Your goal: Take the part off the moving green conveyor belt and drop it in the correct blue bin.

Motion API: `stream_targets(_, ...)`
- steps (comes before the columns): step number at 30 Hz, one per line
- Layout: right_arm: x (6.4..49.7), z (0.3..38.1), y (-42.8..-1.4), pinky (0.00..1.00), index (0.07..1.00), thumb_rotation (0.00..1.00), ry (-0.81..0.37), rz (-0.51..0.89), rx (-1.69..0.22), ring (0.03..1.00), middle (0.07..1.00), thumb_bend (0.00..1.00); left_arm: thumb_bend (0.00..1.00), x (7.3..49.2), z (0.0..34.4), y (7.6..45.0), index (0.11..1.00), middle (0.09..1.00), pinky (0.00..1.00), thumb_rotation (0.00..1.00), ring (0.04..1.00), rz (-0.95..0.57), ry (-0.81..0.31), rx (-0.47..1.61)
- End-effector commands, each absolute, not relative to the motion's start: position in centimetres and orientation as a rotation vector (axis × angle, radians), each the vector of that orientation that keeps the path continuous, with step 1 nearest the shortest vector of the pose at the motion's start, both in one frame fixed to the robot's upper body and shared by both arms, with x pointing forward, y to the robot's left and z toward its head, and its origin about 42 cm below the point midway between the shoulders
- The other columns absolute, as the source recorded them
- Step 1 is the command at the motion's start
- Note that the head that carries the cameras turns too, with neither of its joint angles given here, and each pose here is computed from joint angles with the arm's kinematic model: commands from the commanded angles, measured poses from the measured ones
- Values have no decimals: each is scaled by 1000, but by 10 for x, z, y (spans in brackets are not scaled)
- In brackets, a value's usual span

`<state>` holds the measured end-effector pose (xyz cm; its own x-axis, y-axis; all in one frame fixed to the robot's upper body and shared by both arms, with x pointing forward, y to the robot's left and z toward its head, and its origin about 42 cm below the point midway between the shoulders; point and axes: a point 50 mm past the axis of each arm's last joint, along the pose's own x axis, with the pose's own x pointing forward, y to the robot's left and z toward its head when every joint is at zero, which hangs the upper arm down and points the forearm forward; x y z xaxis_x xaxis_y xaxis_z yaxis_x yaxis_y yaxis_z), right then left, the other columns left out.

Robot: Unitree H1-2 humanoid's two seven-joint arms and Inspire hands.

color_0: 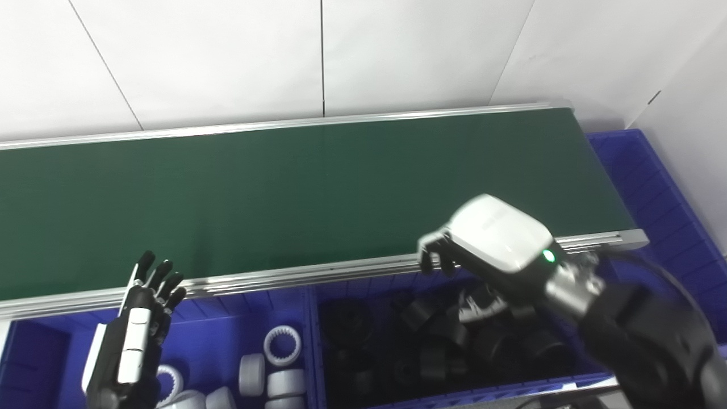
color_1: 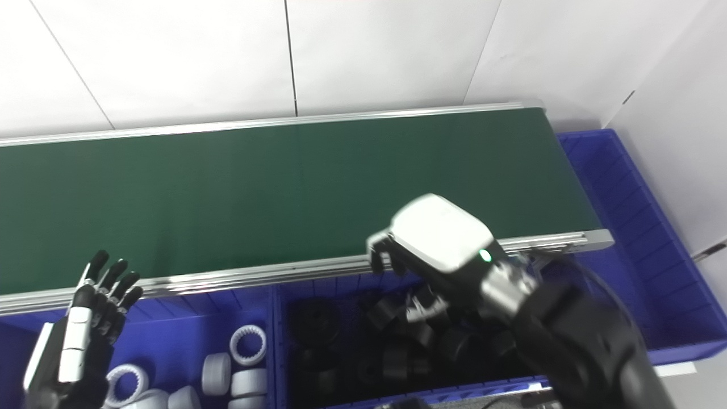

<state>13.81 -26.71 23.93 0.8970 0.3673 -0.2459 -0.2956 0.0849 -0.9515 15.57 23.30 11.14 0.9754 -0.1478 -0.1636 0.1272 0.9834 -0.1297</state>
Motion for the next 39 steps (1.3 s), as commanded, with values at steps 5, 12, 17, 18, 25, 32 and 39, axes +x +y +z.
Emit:
stream_targets(5, 106, 237, -259, 245, 537, 11, -165, 227, -1289, 319, 430, 518, 617, 153, 124, 227, 971, 930, 874, 818, 903, -156, 112, -92)
stream_targets(12, 78, 197, -220, 452, 643, 499, -113, 33, -642, 548, 645, 650, 566, 140, 119, 208, 971, 929, 862, 859, 892, -180, 54, -69)
stream_targets(17, 74, 163, -182, 641, 798, 796, -43, -51, -92, 725, 807, 712, 521, 132, 116, 193, 988, 949, 867, 855, 912, -212, 8, -57)
stream_targets(18, 75, 154, -174, 679, 810, 816, -24, -72, -3, 752, 825, 720, 513, 131, 116, 190, 989, 950, 865, 855, 911, -213, -1, -53)
stream_targets(25, 79, 108, -169, 767, 853, 933, 25, -122, 70, 811, 891, 734, 537, 122, 116, 176, 984, 952, 874, 857, 917, -189, -20, -65)
stream_targets(32, 79, 93, -185, 773, 870, 945, 47, -115, 52, 821, 906, 732, 500, 117, 115, 165, 991, 961, 879, 889, 924, -172, -40, -48)
stream_targets(39, 78, 87, -193, 762, 885, 996, 47, -102, -31, 817, 899, 747, 511, 114, 116, 157, 1000, 973, 901, 904, 934, -156, -24, -47)
